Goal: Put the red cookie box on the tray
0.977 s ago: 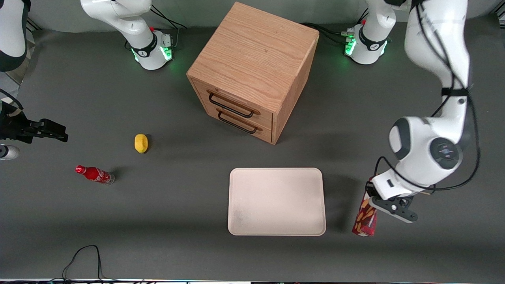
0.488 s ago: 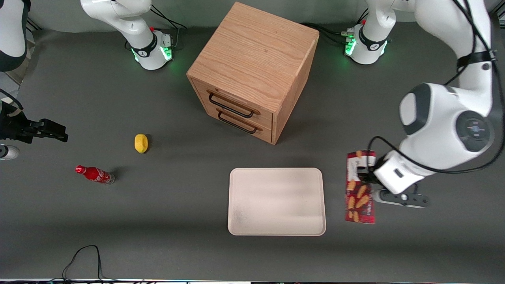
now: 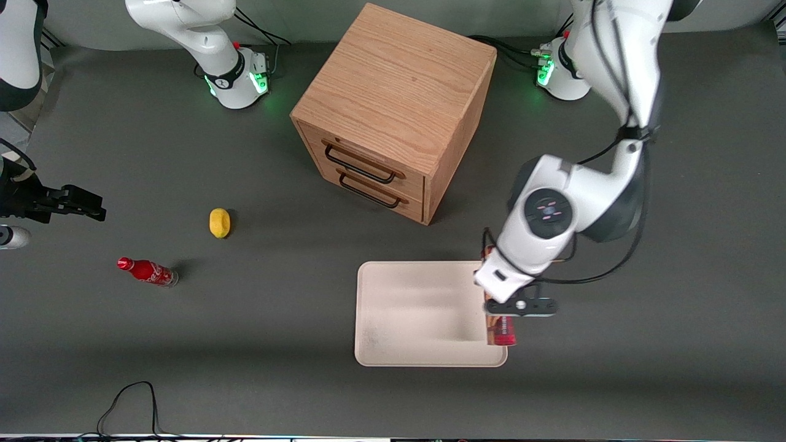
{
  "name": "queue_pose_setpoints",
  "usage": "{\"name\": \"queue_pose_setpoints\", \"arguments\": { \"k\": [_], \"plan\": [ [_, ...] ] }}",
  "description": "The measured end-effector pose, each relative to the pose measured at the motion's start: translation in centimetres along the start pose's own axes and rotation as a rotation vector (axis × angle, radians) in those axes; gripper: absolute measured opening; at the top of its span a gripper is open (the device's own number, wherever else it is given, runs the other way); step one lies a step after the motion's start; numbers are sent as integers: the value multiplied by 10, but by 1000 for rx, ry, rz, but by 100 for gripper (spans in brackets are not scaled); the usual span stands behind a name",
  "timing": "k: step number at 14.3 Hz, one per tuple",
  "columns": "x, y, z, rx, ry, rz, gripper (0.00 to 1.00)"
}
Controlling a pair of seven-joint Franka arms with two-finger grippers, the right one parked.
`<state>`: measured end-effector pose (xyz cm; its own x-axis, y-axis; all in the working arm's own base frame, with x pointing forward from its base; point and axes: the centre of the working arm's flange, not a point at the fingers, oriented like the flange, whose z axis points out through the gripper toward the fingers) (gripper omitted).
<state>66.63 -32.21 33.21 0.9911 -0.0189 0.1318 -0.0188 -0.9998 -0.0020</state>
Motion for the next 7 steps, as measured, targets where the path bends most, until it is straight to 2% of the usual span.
{"name": "queue_pose_setpoints", "arguments": {
  "k": [3,7],
  "plan": [
    [1,2,48,-6,27,4,3],
    [3,-1,58,-9,39,0,3]
  ]
}}
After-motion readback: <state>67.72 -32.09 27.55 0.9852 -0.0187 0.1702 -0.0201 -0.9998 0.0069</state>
